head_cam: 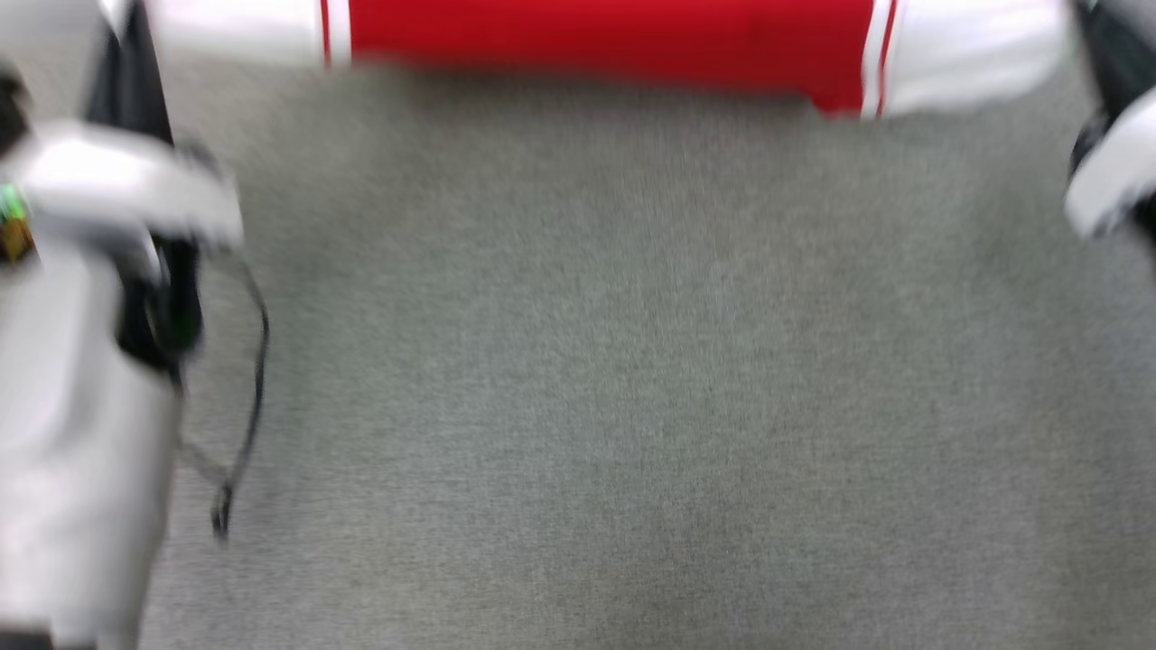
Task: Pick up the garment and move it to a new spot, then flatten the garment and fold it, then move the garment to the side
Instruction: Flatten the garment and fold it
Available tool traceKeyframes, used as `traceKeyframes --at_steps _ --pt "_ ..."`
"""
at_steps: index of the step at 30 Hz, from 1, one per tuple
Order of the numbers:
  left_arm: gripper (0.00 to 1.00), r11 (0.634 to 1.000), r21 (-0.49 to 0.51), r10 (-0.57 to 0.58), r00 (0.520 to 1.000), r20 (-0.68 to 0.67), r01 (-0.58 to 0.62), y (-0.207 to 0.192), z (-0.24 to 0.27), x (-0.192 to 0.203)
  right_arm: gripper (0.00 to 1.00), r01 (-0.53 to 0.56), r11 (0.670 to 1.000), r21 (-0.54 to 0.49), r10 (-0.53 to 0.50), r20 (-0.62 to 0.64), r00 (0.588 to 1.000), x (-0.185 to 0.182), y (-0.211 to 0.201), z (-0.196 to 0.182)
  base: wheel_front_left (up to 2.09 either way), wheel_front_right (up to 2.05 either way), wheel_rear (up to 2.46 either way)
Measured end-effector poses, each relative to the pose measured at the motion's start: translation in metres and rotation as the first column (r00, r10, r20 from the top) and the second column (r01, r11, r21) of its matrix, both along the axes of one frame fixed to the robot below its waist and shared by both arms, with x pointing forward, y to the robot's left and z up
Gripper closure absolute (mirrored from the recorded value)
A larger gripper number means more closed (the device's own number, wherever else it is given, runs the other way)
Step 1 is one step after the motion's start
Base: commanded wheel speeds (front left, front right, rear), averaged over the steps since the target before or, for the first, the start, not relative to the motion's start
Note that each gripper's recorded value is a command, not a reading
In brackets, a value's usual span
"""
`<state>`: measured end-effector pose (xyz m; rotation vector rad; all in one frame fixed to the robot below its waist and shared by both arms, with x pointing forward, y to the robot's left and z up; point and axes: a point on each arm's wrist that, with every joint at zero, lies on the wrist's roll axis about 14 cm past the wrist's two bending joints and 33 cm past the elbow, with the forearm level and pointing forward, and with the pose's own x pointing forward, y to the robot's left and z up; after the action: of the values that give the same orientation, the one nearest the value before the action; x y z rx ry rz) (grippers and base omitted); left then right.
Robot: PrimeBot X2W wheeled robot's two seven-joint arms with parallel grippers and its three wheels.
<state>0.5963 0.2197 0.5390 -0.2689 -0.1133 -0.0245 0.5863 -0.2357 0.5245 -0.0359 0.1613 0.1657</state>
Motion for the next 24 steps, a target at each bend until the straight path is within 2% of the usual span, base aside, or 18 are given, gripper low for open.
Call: traceKeyframes --at_steps 13,19,24 --pt "1.0 0.998 0.036 0.063 0.974 -0.216 -0.056 0.017 -0.059 -0.163 1.0 -0.001 0.992 0.126 0.026 -0.202 0.979 -0.158 0.019 -0.061 0.0 0.0 0.0" --pt "1.0 0.997 0.038 0.07 0.935 -0.348 -0.06 0.014 -0.086 -0.229 1.0 0.04 0.984 0.174 0.019 -0.326 0.945 -0.232 0.027 -0.09 0.0 0.0 0.0" --pt "1.0 0.996 0.037 0.093 0.89 -0.447 -0.085 0.013 -0.108 -0.276 1.0 0.11 0.977 0.182 -0.018 -0.445 0.896 -0.283 0.024 -0.112 0.0 0.0 0.0"
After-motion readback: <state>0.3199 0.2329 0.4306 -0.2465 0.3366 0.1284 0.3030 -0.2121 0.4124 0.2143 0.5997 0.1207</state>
